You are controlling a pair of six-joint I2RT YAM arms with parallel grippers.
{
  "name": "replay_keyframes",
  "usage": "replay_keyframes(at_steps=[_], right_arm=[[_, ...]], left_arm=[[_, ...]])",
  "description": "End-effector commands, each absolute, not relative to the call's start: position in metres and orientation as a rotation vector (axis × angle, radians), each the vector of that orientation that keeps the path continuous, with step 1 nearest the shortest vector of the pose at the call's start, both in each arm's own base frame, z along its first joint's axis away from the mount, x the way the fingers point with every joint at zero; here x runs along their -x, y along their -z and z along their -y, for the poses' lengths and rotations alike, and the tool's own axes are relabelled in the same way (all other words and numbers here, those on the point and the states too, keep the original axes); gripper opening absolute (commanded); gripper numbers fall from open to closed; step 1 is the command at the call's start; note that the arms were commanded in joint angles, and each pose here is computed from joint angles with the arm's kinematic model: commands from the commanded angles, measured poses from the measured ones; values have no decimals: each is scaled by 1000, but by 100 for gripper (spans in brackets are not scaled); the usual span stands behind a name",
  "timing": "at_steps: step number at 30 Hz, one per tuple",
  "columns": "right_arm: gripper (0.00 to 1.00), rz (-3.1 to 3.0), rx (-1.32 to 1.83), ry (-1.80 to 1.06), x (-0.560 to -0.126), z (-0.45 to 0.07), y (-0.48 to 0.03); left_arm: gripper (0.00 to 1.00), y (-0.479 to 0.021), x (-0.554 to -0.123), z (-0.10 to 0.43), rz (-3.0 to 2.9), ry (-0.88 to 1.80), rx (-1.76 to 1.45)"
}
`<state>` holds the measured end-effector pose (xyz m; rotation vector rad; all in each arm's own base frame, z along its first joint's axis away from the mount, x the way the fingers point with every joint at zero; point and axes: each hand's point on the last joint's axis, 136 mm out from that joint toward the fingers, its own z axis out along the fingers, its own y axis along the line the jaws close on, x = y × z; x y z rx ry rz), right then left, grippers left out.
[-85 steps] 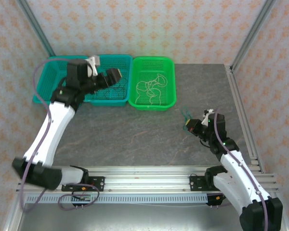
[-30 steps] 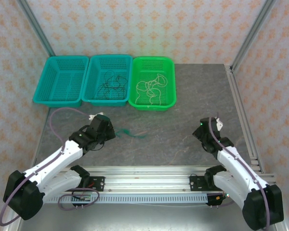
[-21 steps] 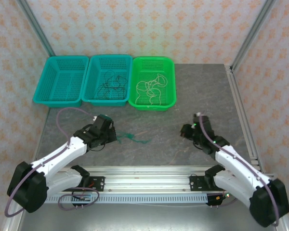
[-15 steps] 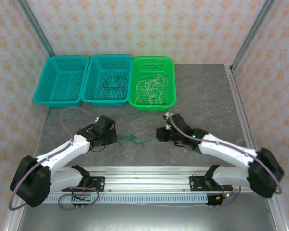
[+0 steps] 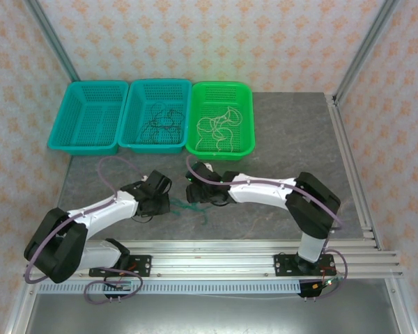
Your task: Untangle the cables
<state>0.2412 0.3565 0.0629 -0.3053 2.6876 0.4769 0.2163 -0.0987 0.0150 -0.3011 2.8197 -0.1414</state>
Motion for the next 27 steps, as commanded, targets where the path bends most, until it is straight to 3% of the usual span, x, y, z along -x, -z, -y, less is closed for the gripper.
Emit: replay_keyframes(at_steps=[1, 5, 9, 14, 15, 20, 27], right_arm=[[62, -2730, 335, -409, -232, -357, -52], [57, -2773, 334, -465, -227, -369, -32], [44, -2785, 362, -488, -228, -380, -18], [3, -2799, 337, -454, -230, -378, -5], [0, -2785, 333, -445, -231, -375, -6], [0, -2735, 177, -400, -250, -340, -15], [0, -2603, -258, -185, -275, -205, -33]], left_arm=[[0, -15, -211, 88, -2812, 60, 290], [0, -18, -213, 89, -2796, 73, 298], [0, -18, -212, 87, -2795, 65, 300], [0, -20, -211, 83, -2788, 43, 301], [0, -20, -210, 81, -2786, 33, 307], [0, -24, -208, 64, -2754, -82, 381], [0, -28, -205, 43, -2724, -227, 457]])
